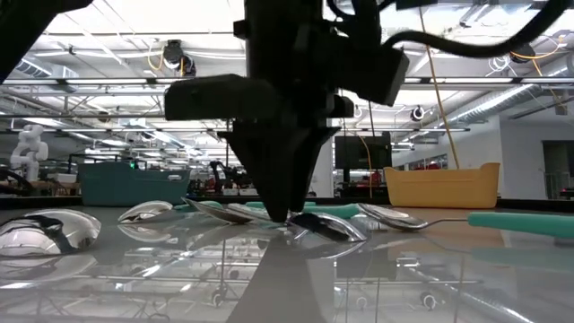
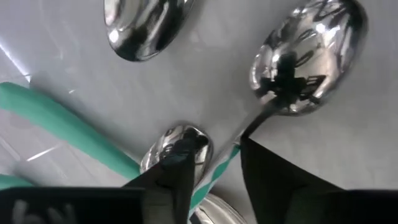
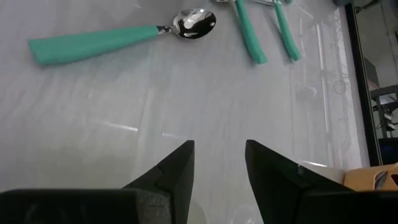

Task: Sort silverware by color (type)
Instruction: Put the patterned green spoon into the white bin

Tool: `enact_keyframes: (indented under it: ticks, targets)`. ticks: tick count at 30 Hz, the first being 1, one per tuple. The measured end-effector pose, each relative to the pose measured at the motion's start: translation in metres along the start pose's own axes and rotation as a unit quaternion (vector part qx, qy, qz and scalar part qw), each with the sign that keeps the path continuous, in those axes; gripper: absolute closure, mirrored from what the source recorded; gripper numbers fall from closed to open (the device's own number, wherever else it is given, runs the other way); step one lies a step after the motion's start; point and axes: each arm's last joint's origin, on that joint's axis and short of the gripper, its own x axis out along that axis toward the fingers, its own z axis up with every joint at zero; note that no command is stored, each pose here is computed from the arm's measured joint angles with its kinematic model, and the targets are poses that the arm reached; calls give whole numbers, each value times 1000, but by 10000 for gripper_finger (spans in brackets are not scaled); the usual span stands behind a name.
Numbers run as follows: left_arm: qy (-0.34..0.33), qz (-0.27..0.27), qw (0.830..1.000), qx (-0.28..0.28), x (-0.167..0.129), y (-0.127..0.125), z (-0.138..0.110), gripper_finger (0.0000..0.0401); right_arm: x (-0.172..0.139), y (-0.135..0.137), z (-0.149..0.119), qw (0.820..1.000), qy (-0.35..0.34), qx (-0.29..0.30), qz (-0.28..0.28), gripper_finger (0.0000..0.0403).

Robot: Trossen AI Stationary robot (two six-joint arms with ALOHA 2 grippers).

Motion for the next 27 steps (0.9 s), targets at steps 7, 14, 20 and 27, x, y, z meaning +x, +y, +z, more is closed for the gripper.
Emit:
enact_keyframes:
  ticks: [7, 14, 20, 27]
  targets:
    - [-2, -14, 1000, -2, 1, -1, 0, 336, 0, 0, 0, 1000, 0, -6, -2, 266]
    - [-3, -22, 1000, -13, -6, -3, 1, 366, 0, 0, 0, 1000, -1, -7, 1, 266]
    - [-14, -19, 999, 27, -15, -10, 4, 310, 0, 2, 2, 1000, -5, 0, 6, 266]
    - [-16, 12, 997, 73, -12, -11, 7, 242, 1, 1, 2, 1000, -5, -8, 5, 266]
